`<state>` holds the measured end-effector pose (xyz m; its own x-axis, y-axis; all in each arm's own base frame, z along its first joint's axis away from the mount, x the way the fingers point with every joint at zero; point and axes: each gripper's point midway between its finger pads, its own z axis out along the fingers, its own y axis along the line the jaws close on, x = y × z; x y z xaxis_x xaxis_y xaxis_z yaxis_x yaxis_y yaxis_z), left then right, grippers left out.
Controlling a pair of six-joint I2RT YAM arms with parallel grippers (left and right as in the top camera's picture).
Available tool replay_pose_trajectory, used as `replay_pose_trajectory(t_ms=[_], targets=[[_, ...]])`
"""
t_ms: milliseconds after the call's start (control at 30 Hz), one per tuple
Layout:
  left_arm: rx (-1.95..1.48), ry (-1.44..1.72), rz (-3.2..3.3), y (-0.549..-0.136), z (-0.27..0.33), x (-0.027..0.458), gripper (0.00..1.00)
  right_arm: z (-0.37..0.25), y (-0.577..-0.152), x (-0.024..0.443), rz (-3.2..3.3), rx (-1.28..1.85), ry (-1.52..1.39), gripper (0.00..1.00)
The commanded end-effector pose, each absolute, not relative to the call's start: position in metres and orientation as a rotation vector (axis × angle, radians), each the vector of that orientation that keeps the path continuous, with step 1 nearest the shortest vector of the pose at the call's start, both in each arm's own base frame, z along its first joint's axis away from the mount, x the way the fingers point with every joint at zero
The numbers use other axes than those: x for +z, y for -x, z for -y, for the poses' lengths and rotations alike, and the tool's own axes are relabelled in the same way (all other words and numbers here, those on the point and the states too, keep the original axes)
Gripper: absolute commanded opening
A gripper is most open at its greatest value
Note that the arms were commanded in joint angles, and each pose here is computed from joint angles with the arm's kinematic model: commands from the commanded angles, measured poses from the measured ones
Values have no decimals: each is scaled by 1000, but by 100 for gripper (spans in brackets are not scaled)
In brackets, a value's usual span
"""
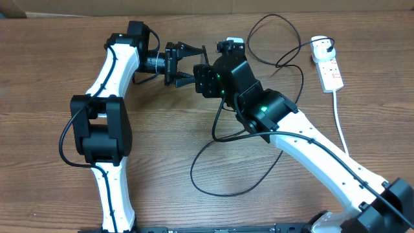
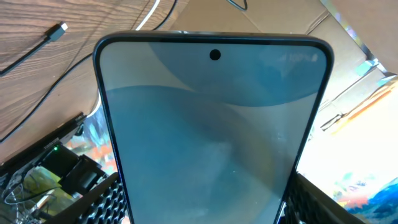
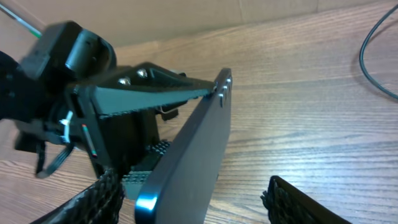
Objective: Plug charger to phone and switch on socket
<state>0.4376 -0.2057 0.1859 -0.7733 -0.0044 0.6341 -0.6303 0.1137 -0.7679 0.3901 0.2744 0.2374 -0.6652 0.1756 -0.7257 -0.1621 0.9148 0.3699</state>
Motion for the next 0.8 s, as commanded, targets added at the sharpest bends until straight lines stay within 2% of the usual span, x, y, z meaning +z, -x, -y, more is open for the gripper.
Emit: replay_pose_trajectory(t_ms=[0,133,300,567,767], targets=[[1721,-612,1920,-443,203,193,61,-275,-396,223,-2263,486,-22,71],[1657,-659,1988,-446,202,180,61,-276,-397,219,-2268,482,-22,68],[1588,-722,2078,-454,199,165,62,-275,-396,216,-2280,474,-20,59],[1595,-727,2089,-459,200,165,61,-277,-394,192,-2350,459,-30,58],[1591,-719,2090,-458,203,164,61,-283,-399,183,-2356,466,-25,52]])
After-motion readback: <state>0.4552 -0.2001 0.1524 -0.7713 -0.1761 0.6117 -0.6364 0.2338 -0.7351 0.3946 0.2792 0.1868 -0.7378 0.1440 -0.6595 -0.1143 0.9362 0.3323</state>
